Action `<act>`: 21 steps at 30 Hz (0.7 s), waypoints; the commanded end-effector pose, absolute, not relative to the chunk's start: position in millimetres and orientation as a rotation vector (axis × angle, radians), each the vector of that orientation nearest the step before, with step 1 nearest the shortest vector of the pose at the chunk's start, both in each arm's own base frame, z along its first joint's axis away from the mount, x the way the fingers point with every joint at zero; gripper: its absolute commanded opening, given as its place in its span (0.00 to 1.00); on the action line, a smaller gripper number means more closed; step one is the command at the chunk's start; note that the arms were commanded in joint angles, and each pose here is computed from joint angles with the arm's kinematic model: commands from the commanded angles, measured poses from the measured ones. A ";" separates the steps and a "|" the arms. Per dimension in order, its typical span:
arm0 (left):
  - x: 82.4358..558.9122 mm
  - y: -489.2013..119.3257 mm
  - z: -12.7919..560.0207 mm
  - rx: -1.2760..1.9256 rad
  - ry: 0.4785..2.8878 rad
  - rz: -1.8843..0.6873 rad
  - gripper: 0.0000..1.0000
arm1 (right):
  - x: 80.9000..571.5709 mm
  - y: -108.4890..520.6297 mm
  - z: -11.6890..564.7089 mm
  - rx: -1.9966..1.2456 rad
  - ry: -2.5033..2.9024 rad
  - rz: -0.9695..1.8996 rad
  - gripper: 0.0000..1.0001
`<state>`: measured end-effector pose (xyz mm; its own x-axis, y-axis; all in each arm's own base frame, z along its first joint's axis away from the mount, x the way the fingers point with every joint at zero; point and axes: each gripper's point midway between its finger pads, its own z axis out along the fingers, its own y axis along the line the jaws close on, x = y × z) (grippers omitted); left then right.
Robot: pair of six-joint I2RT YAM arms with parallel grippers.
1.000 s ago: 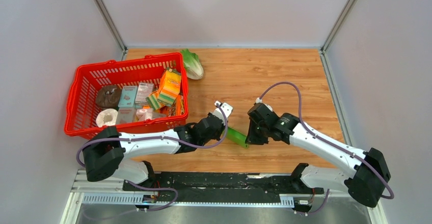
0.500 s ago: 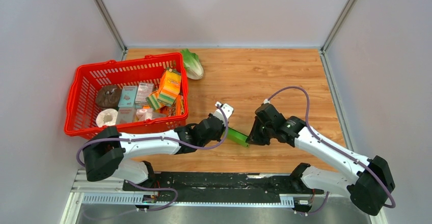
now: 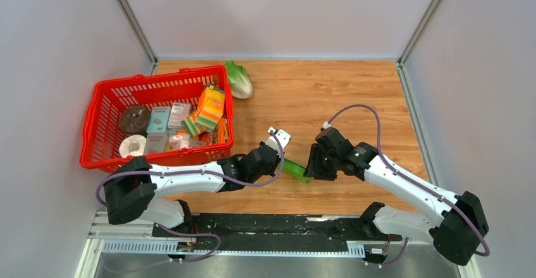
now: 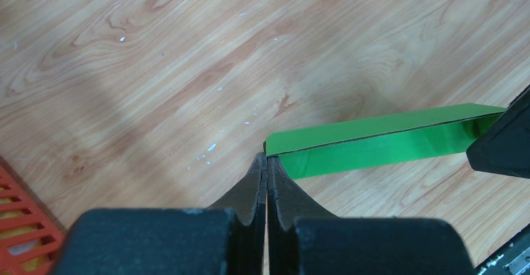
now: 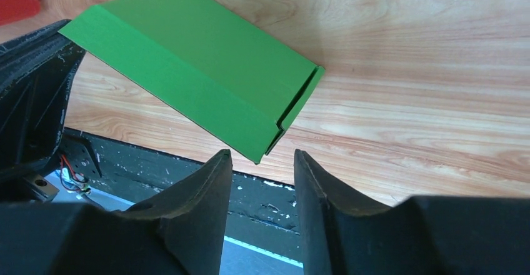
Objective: Fold the paper box
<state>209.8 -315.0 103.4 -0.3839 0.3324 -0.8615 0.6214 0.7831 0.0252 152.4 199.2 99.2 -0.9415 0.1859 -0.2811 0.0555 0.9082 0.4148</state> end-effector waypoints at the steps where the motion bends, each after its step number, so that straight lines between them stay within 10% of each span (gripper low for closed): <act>1: 207.3 -321.9 106.9 0.726 2.000 -0.394 0.00 | 164.2 202.5 118.7 0.090 2.677 0.605 0.45; 21: 207.5 -323.1 106.6 0.732 1.997 -0.395 0.00 | 169.4 185.0 105.2 0.028 2.694 0.435 0.14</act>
